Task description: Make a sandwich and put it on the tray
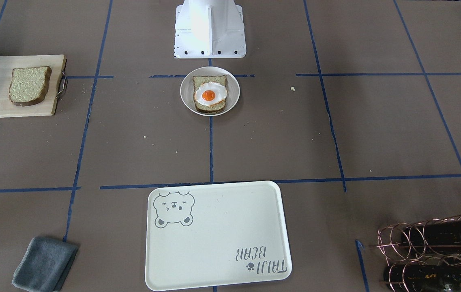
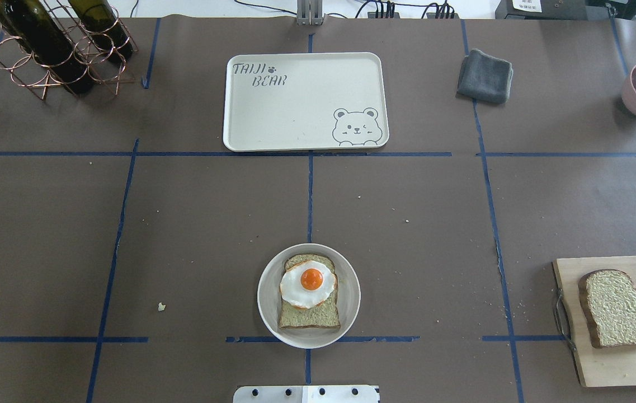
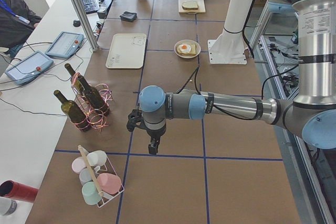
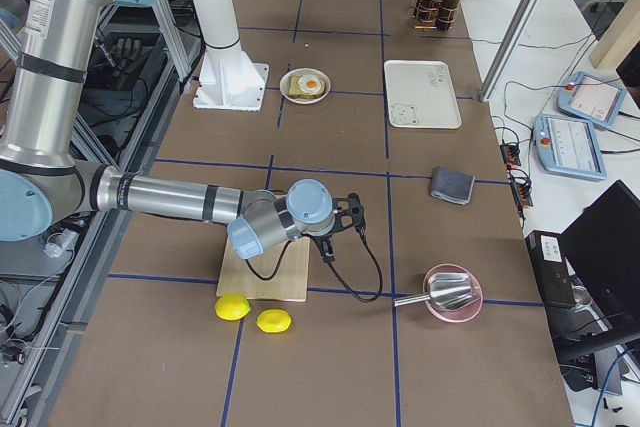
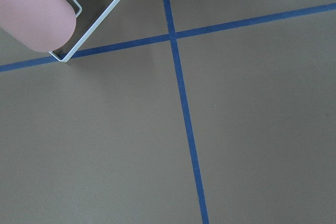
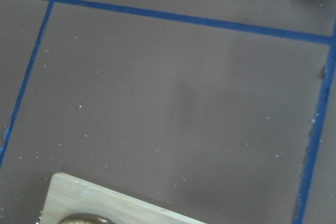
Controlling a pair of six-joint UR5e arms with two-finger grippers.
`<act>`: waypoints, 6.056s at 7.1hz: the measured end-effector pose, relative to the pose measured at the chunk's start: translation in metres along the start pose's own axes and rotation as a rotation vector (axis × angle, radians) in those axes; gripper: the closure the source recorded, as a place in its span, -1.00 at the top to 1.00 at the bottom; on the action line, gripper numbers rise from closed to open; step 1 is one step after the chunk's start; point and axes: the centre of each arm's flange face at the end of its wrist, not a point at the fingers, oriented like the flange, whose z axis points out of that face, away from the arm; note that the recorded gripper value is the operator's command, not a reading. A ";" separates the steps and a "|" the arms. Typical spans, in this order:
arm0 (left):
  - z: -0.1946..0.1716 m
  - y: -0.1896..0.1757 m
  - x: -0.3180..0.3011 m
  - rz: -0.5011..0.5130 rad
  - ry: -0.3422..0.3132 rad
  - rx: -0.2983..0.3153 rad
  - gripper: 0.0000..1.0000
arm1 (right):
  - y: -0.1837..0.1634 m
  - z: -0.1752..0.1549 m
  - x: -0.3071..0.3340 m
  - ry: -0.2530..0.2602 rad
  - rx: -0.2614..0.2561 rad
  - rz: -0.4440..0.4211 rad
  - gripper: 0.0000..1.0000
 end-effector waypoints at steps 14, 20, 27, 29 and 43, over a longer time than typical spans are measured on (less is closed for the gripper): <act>0.000 -0.001 0.003 0.006 0.000 -0.001 1.00 | 0.095 0.107 -0.061 -0.026 -0.039 0.056 -0.26; -0.001 -0.001 0.004 0.007 0.000 0.000 1.00 | 0.099 0.109 -0.060 -0.024 -0.049 0.046 -0.89; -0.001 -0.001 0.004 0.010 0.000 0.001 1.00 | 0.089 0.102 -0.072 -0.128 -0.084 0.011 -1.00; -0.001 -0.001 0.004 0.009 0.001 0.001 1.00 | 0.048 0.093 -0.093 -0.232 -0.081 -0.006 -1.00; 0.008 -0.002 0.009 0.013 0.033 -0.013 1.00 | -0.079 0.239 -0.543 -0.213 -0.079 0.088 -1.00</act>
